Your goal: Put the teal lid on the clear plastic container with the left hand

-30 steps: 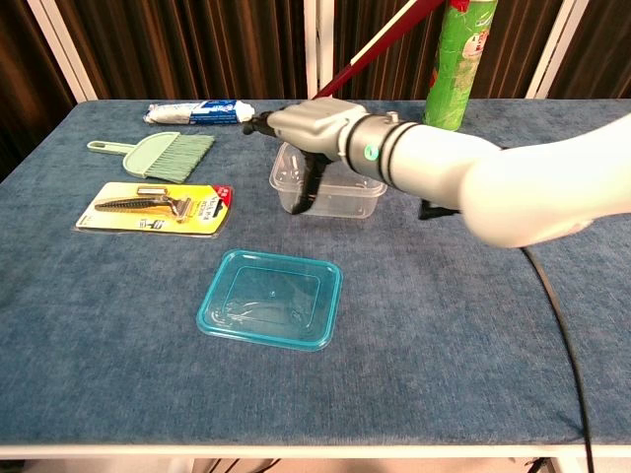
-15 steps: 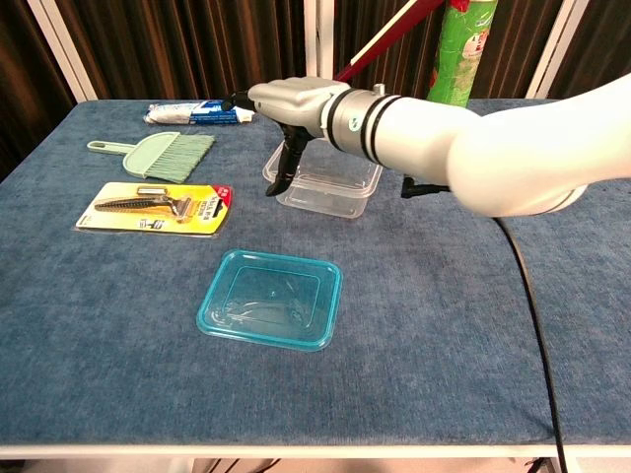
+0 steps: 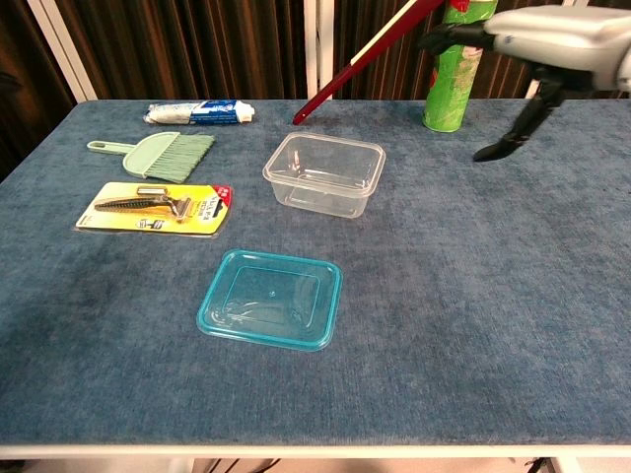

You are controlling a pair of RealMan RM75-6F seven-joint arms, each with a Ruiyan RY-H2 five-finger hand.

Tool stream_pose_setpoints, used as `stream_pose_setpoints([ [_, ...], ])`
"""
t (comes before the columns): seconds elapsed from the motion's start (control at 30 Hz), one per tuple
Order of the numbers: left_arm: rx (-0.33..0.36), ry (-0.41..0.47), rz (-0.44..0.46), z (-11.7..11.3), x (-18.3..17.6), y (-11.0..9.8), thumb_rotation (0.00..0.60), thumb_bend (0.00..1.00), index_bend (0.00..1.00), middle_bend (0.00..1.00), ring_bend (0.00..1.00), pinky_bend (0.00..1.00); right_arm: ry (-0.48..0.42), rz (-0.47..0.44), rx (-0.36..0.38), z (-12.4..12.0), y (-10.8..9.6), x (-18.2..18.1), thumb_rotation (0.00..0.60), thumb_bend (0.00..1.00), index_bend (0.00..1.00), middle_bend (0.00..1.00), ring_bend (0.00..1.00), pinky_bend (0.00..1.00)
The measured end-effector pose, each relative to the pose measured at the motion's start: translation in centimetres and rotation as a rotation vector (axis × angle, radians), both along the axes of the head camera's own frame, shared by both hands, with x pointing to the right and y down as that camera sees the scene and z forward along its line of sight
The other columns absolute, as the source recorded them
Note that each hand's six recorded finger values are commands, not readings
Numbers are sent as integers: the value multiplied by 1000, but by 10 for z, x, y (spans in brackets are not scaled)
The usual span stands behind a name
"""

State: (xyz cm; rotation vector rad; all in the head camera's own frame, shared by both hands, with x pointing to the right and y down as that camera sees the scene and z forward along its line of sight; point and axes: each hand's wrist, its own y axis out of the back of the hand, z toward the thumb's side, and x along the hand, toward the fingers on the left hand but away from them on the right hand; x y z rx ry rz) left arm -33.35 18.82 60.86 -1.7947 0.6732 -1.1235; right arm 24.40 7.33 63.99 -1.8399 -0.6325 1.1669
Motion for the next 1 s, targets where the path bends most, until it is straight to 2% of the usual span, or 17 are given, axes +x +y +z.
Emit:
stream_pose_setpoints([
  [0.1,-44,14,90,10,30,-2,600,13,54,0,0,0,20,70,81,-26,14,40,600,26,0,80,0,0],
  [0.23,-112,-13,215,31,71,3,600,14,38,0,0,0,58,147,181,-63,39,90,600,26,0,80,0,0],
  [0.37,-165,-43,278,50,105,8,600,15,30,0,0,0,92,193,225,-87,61,125,600,26,0,77,0,0],
  [0.63,-267,-64,262,74,152,9,600,15,19,0,0,0,97,212,226,-91,77,150,600,26,0,76,0,0],
  [1.0,-411,-96,208,96,202,11,600,16,19,0,0,0,79,225,198,-82,85,164,600,26,0,67,0,0],
])
